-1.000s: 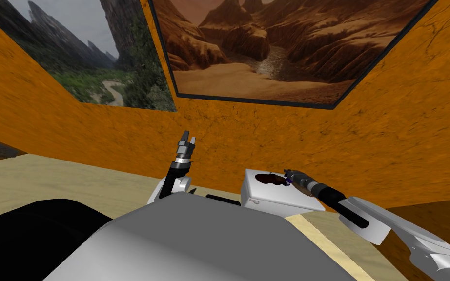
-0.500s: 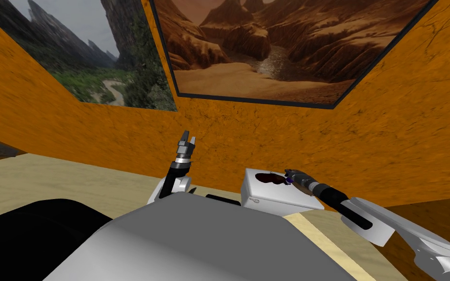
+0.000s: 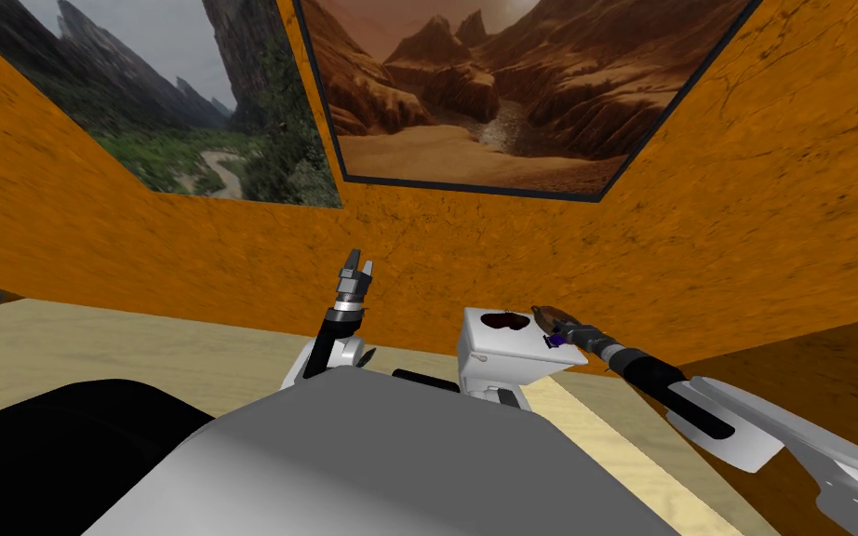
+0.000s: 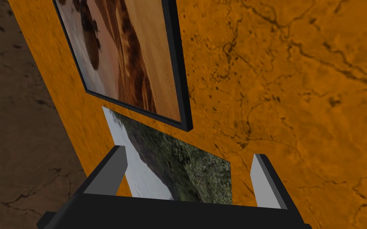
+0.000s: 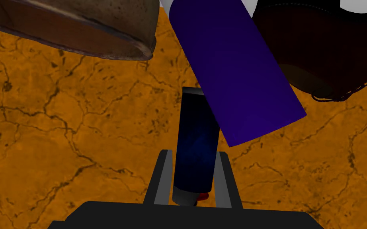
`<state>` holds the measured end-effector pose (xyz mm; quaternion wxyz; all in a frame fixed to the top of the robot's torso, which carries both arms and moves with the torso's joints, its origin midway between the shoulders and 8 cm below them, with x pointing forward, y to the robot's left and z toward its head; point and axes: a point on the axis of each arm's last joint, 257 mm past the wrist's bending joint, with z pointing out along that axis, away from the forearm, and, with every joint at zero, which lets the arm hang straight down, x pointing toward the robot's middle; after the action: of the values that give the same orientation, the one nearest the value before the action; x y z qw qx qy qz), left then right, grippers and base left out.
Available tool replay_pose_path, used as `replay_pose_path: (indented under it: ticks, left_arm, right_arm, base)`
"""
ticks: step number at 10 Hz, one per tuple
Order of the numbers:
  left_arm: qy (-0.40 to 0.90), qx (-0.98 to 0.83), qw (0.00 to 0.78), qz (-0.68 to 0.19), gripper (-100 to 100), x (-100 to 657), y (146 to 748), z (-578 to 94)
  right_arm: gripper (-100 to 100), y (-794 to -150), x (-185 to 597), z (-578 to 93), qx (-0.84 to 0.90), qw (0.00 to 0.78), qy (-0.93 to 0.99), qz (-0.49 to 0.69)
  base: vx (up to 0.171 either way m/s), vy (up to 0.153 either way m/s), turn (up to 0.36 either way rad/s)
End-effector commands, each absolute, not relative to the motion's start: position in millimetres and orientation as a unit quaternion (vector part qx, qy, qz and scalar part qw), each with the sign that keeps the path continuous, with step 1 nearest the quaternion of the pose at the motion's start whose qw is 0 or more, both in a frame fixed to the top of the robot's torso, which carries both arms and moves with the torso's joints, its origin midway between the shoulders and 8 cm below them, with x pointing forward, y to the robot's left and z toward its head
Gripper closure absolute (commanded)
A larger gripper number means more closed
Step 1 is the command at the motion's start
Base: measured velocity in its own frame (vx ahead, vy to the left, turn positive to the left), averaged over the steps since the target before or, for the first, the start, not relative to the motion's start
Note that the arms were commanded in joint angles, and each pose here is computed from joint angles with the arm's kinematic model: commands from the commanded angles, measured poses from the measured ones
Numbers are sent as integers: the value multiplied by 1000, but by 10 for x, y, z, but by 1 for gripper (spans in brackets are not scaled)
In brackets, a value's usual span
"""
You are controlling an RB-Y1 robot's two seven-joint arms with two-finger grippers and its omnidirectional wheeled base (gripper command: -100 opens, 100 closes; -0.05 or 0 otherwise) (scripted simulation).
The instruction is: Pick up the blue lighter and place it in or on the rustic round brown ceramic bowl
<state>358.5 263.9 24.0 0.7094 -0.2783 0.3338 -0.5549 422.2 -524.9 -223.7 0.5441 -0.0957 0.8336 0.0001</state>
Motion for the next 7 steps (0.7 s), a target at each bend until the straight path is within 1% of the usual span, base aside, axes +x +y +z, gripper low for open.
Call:
replay_pose_path:
  ticks: [1,2,3,6,7]
  left_arm:
    - [334,-278,709,-555,0,3585,2639,240]
    - [334,-278,709,-555,0,3585,2639,240]
    - [334,-278,709,-555,0,3585,2640,240]
    - [334,-278,709,-555,0,3584,2640,240]
    - [334,-278,709,-555,0,3584,2640,240]
  right_arm:
    - [100,-5313,4257,-2118,-102,551,828,-14]
    - [100,-5368,4304,-2013,-105,559,822,-22]
    - [100,-5394,4333,-1959,-106,562,820,-27]
    - [100,-5675,4542,-1588,-111,575,807,-81]
    - [100,-5716,4567,-1539,-112,576,805,-89]
  base:
    - [-117,-20,-84]
    - [-75,-37,-122]
    - [6,5,-34]
    - [46,12,-151]
    - [15,4,-50]
